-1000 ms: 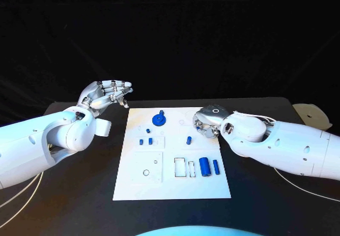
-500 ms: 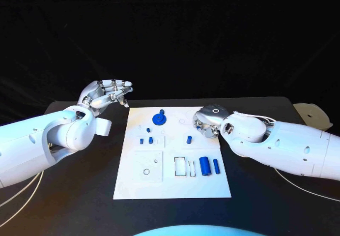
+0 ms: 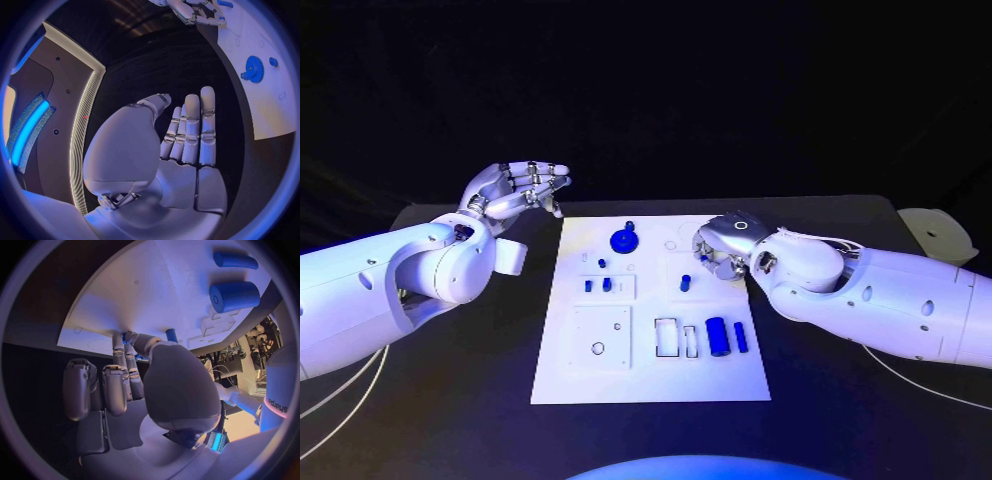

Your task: Assemble the parts on the task board

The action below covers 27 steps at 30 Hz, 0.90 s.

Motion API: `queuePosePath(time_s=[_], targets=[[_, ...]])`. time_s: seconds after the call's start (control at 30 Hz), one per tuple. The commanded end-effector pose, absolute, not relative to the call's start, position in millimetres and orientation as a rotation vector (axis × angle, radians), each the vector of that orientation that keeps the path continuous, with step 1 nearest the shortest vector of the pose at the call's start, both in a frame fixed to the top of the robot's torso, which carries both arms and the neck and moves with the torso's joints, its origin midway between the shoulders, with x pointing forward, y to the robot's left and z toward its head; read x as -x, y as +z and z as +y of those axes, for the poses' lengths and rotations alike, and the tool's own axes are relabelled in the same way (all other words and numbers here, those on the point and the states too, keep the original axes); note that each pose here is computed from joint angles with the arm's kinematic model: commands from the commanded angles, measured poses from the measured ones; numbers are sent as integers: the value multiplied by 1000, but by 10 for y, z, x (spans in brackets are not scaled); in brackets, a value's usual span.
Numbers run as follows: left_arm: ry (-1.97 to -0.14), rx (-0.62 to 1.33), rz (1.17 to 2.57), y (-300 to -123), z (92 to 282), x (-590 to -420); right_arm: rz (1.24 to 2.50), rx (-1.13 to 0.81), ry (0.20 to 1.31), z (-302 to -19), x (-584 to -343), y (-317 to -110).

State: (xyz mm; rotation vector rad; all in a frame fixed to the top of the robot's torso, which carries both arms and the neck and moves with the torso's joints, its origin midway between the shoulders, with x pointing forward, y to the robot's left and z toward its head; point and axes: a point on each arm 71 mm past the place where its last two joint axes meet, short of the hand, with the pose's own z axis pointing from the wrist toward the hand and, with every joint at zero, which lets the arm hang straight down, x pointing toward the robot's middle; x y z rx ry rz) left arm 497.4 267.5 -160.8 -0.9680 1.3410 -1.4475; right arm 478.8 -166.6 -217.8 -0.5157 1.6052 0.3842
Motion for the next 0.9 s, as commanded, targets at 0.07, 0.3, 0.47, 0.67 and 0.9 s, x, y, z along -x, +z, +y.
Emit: queuePosePath(time_s=[0.07, 0.3, 0.47, 0.67, 0.9], targets=[[-1466, 973, 1357, -1609, 2658, -4973, 1562, 518, 420, -1613, -4729, -2140], [-1464, 975, 1360, -1613, 2663, -4977, 1529, 499, 434, -1635, -4699, -2074], [-1461, 977, 1361, -1615, 2667, -4979, 1510, 489, 443, -1664, -4659, -1999], [-1459, 978, 1361, -1616, 2670, -4980, 1477, 469, 485, -1656, -4551, -1877], [-1462, 977, 1361, -1618, 2651, -4985, 1436, 458, 612, -1425, -4326, -1783]])
